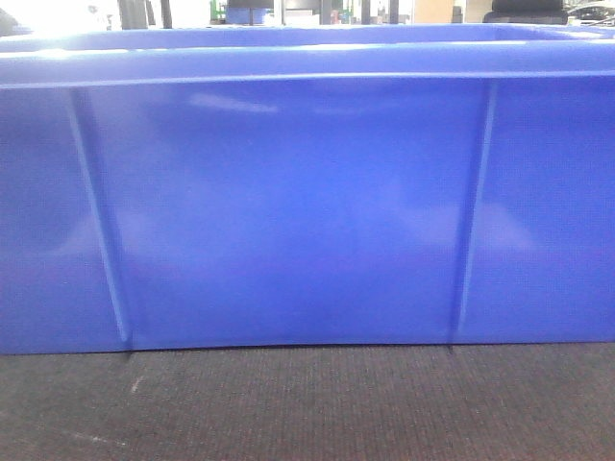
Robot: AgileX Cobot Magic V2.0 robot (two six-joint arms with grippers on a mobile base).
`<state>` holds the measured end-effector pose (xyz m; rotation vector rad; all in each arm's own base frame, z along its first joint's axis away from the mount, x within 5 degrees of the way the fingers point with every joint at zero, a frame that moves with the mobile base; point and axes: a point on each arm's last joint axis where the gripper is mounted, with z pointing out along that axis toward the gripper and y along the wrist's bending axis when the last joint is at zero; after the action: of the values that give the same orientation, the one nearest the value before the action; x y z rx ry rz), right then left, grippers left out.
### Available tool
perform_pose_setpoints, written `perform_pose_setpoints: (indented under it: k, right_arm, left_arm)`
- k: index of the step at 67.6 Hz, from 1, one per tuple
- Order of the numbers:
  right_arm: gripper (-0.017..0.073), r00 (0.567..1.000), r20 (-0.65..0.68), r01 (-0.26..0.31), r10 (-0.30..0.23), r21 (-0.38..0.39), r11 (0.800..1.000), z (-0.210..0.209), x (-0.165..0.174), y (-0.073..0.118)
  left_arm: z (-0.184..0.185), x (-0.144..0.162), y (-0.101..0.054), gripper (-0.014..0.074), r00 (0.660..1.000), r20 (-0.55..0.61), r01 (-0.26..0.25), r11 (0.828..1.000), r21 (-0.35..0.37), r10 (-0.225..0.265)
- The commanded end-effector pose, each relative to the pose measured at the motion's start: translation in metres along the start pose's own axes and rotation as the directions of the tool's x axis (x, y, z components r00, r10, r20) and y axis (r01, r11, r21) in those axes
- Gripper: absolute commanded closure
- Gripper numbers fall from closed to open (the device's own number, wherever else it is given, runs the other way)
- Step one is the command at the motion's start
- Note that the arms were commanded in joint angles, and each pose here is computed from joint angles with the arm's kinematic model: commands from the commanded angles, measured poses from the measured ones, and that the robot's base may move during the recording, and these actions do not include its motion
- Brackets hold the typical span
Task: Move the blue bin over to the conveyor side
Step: 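Open both grippers and release the bin walls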
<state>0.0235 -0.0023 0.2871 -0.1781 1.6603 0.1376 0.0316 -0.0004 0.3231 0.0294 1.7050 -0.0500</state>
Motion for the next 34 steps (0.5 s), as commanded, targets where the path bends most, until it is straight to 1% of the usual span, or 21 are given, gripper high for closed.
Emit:
perform_pose_setpoints:
  k: [1, 10, 34]
  right_arm:
    - [0.0636, 0.998, 0.065, 0.022, -0.022, -0.001, 1.0, -0.0006, -0.0048, 0.0002]
    - [0.0636, 0.995, 0.096, 0.022, -0.021, -0.005, 1.0, -0.0009, -0.0077, 0.0006]
    - [0.0636, 0.995, 0.096, 0.022, -0.021, -0.005, 1.0, -0.0009, -0.0077, 0.0006]
  left_arm:
    - [-0.0021, -0.0014, -0.0001, 0.0611, 1.0, 0.031, -0.005, 1.0, 0.005, 0.005]
    - [-0.0021, -0.0008, -0.0001, 0.0611, 1.0, 0.025, -0.005, 1.0, 0.004, 0.005]
    - [-0.0021, -0.0008, -0.0001, 0.0611, 1.0, 0.025, -0.005, 1.0, 0.004, 0.005]
